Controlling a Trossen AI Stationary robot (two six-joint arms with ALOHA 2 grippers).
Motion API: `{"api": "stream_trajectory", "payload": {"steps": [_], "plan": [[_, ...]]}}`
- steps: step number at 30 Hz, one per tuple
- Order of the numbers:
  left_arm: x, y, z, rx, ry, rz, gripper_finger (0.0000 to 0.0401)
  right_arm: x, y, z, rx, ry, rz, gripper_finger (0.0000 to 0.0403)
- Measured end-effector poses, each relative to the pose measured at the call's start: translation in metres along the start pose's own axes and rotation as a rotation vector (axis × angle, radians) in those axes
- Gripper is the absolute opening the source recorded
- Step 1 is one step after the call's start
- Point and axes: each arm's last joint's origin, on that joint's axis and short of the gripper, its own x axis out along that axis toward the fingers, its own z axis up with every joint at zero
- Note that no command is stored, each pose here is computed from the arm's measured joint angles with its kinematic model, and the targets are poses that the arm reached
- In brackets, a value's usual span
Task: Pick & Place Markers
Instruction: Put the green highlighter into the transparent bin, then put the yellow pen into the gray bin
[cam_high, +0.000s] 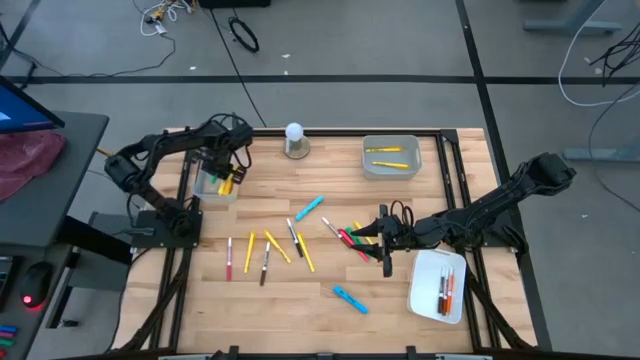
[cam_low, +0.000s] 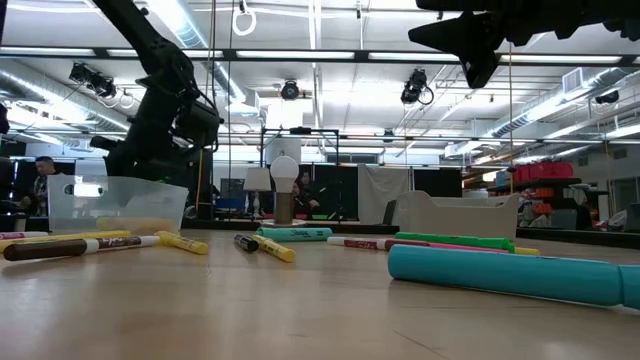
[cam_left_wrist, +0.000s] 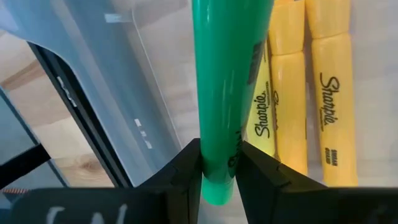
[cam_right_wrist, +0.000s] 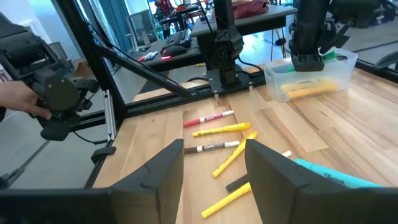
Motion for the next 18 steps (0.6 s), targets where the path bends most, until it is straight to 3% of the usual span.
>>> {"api": "stream_trajectory", "payload": {"steps": [18], "plan": [[0.0077,-0.0043,0.0043,0.016,0.019,0.009,0.0119,0.0,-0.0001,-0.0002,-0.001,0.002,-0.001,0.0171]]}}
